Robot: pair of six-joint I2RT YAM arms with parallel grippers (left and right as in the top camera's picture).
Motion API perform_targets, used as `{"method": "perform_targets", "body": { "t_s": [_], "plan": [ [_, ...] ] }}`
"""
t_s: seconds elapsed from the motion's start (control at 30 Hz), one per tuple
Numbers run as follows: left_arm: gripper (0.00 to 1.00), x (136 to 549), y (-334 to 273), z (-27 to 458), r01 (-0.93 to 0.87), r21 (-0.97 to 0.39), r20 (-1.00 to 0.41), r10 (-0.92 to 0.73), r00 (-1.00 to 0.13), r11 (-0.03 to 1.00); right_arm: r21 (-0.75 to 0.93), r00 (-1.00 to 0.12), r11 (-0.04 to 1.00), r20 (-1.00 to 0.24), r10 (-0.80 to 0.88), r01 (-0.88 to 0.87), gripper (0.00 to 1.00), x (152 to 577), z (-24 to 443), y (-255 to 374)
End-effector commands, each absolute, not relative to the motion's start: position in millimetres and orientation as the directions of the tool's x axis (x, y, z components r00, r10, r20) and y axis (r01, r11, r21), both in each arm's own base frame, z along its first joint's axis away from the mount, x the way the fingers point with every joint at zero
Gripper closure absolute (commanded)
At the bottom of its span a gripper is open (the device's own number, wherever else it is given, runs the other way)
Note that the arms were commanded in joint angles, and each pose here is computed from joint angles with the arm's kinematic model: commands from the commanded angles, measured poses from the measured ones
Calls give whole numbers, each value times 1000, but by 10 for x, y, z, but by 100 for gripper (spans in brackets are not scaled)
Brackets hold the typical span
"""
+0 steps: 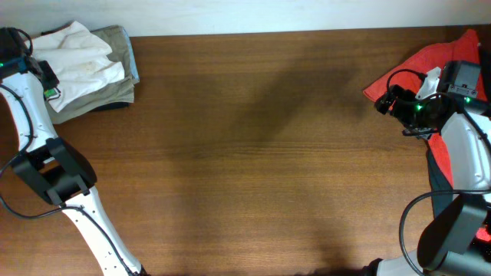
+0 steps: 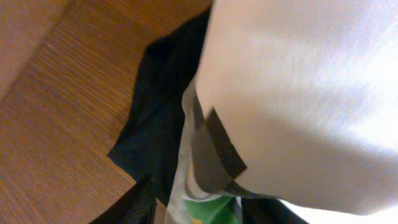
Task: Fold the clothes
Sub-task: 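Lower the shirt onto the khaki stack and open the left gripper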
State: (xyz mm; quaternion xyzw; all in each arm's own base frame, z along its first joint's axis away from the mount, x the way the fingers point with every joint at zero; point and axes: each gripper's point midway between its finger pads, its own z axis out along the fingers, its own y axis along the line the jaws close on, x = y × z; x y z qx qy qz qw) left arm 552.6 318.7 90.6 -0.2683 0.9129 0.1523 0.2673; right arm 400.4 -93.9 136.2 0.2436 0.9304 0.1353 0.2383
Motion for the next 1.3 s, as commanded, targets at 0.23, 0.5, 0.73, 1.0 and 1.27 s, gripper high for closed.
{"method": "perform_targets", "body": {
  "t_s": [0.23, 0.5, 0.73, 1.0, 1.27],
  "plan": [
    [86, 5642, 2974, 1778, -563, -61, -679, -447, -582, 824, 364, -756, 851, -409, 511, 378, 1, 4047, 1474, -964],
    [99, 5484, 2516, 1503, -606, -160, -516, -589, -622, 779, 364, -756, 851, -409, 511, 378, 1, 4047, 1474, -964],
    [99, 5727, 2502, 1577, -580, -175, -590, -557, -585, 795, 364, -756, 851, -409, 511, 378, 1, 4047, 1474, -964],
    [99, 5783, 2533, 1080, -606, -171, -537, -589, -603, 777, 364, -756, 851, -409, 511, 378, 1, 4047, 1474, -964],
    [99, 5914, 2541, 919, -594, -202, -548, -593, -590, 778, 364, -756, 851, -409, 511, 378, 1, 4047, 1474, -964]
  ]
}}
